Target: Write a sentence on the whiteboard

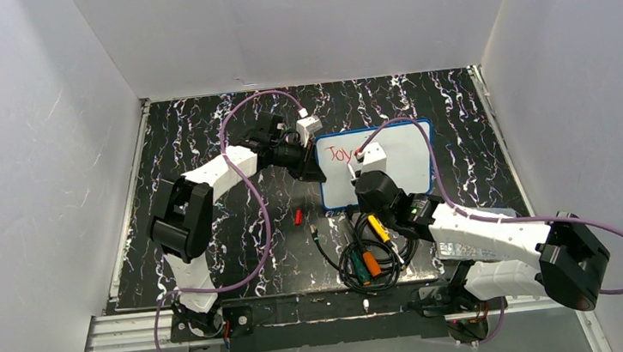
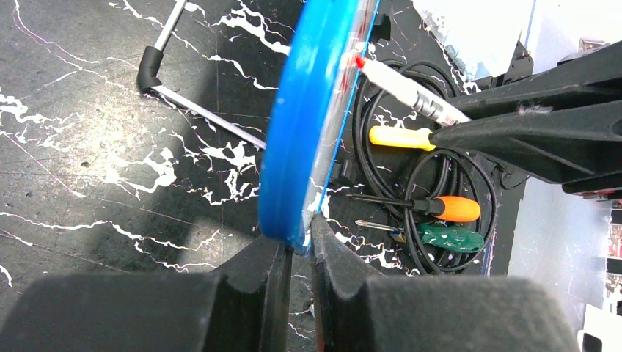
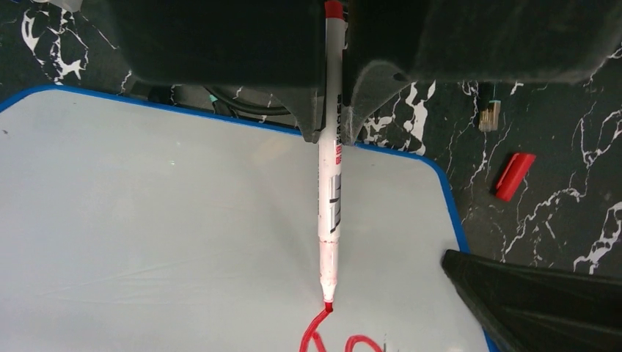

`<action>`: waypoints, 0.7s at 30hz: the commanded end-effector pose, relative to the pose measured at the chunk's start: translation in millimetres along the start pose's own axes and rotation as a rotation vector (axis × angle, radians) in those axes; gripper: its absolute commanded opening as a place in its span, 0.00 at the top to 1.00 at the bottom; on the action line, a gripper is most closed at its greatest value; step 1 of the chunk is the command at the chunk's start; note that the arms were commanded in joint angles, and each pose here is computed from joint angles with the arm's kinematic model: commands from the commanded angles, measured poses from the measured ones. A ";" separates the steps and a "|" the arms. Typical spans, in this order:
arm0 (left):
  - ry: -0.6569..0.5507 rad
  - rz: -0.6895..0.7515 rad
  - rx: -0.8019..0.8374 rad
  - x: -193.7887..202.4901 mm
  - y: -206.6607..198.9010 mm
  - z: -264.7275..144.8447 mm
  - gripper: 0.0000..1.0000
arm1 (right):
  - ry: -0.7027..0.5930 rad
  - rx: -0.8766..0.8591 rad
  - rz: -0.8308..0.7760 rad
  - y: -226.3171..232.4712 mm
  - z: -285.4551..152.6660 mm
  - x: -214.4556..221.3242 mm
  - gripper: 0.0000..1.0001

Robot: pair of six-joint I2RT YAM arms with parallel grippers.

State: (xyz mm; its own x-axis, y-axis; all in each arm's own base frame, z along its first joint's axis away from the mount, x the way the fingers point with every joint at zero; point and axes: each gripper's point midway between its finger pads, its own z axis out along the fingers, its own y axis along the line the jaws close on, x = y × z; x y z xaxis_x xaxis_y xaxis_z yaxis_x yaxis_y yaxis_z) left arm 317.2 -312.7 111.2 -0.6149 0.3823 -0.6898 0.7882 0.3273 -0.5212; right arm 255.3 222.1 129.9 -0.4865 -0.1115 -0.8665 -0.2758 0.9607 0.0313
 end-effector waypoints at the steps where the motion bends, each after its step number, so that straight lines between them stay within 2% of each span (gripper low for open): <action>1: -0.018 0.057 -0.015 -14.9 -12.6 -12.5 1.00 | 0.021 -0.073 0.010 11.4 0.1 8.9 0.99; 21: -0.002 0.066 -0.015 -12.0 -13.0 -13.5 1.00 | -0.044 -0.101 0.034 14.9 -11.0 -17.8 0.99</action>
State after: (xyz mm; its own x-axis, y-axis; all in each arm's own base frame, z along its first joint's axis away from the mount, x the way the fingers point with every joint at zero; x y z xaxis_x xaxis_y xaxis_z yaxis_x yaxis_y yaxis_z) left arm 316.2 -311.6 111.6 -0.6080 0.3897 -0.6917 0.7936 0.3235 -0.5153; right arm 244.2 234.9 126.8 -0.5073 -0.1179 -0.8537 -0.3568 0.9305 0.0835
